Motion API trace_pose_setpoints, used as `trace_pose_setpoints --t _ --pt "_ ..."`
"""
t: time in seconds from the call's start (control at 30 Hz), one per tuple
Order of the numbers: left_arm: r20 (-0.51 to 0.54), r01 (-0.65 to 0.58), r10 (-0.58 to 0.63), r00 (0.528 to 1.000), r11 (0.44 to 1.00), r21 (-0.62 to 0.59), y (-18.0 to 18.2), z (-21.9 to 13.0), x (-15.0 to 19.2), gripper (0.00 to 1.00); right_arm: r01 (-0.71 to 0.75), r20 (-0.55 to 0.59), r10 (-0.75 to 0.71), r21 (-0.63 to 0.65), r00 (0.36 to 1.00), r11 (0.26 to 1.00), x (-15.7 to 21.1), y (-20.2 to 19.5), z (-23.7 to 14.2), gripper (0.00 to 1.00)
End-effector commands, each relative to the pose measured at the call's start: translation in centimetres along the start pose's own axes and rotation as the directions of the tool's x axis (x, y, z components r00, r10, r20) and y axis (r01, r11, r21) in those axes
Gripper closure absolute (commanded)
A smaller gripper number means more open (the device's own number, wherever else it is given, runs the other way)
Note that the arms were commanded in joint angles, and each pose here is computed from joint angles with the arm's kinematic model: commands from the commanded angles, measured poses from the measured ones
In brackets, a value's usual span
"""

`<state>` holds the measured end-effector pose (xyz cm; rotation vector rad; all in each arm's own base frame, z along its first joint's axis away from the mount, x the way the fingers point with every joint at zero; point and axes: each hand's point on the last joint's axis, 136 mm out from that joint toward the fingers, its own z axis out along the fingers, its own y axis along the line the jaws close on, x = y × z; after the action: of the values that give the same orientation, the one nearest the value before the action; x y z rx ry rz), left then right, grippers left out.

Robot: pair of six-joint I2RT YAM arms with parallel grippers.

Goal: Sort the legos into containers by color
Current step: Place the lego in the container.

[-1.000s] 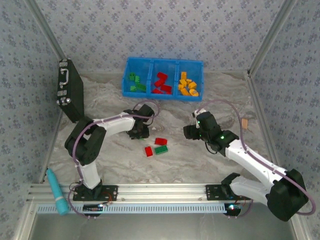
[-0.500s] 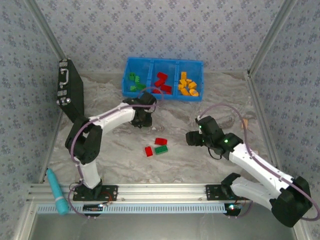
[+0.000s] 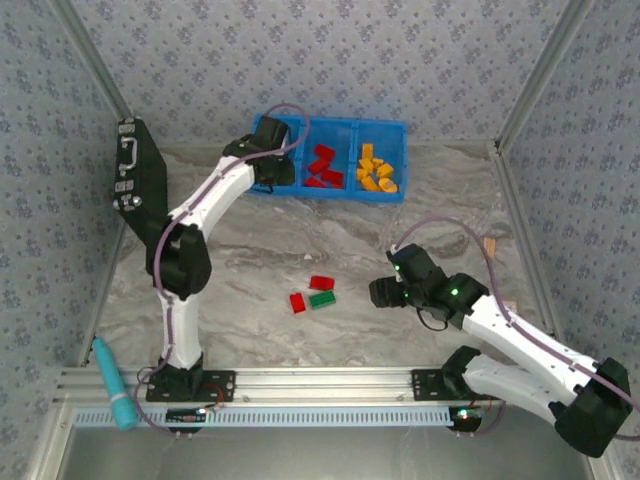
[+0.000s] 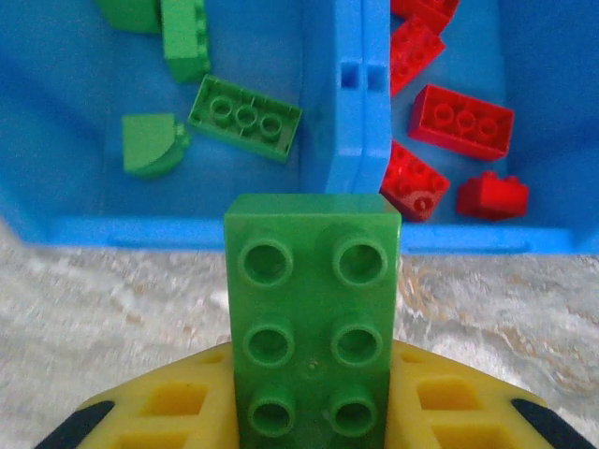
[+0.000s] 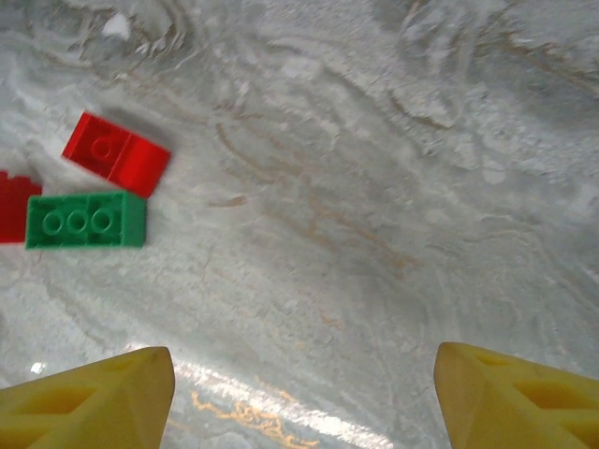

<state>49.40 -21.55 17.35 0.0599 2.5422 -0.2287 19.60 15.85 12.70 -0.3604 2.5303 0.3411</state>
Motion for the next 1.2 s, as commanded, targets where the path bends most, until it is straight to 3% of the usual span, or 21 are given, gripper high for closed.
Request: trace_pose_setpoints --t 0.0,0.2,0.4,0.6,0.87,1.17 --pt "-0.044 -0.035 0.035 0.998 0.999 -0.002 0.9 2.2 -0.5 0.74 0.034 -0.012 -0.035 -0.061 0.999 0.998 0.4 2.1 -0.9 0.25" --pt "-0.042 -0.037 0.035 0.999 0.998 -0.056 2.4 6.6 -1.8 0.74 0.107 -0.054 -0.11 -0.046 0.992 0.993 0.2 3.4 -0.5 0.24" --pt "-0.02 0.01 -0.011 1.0 0.998 -0.068 3.8 8.3 -3.1 0.72 0.156 -0.078 -0.162 -0.073 0.984 0.985 -0.2 5.7 0.7 0.22" --pt "-0.034 0.015 -0.017 0.999 0.998 -0.064 4.7 8.3 -3.2 0.48 0.193 -0.089 -0.2 -0.079 0.976 0.978 -1.6 7.8 2.7 0.19" --pt "0.016 -0.029 0.03 0.999 0.998 -0.053 5.5 4.5 -3.7 0.37 0.189 -0.175 -0.204 -0.104 0.963 0.977 -2.1 10.8 6.3 0.17" --pt "0.177 -0.046 0.047 0.983 0.999 -0.012 5.7 -5.3 -5.0 0.34 0.203 -0.299 -0.22 -0.089 0.928 0.975 -0.5 12.2 8.4 0.14"
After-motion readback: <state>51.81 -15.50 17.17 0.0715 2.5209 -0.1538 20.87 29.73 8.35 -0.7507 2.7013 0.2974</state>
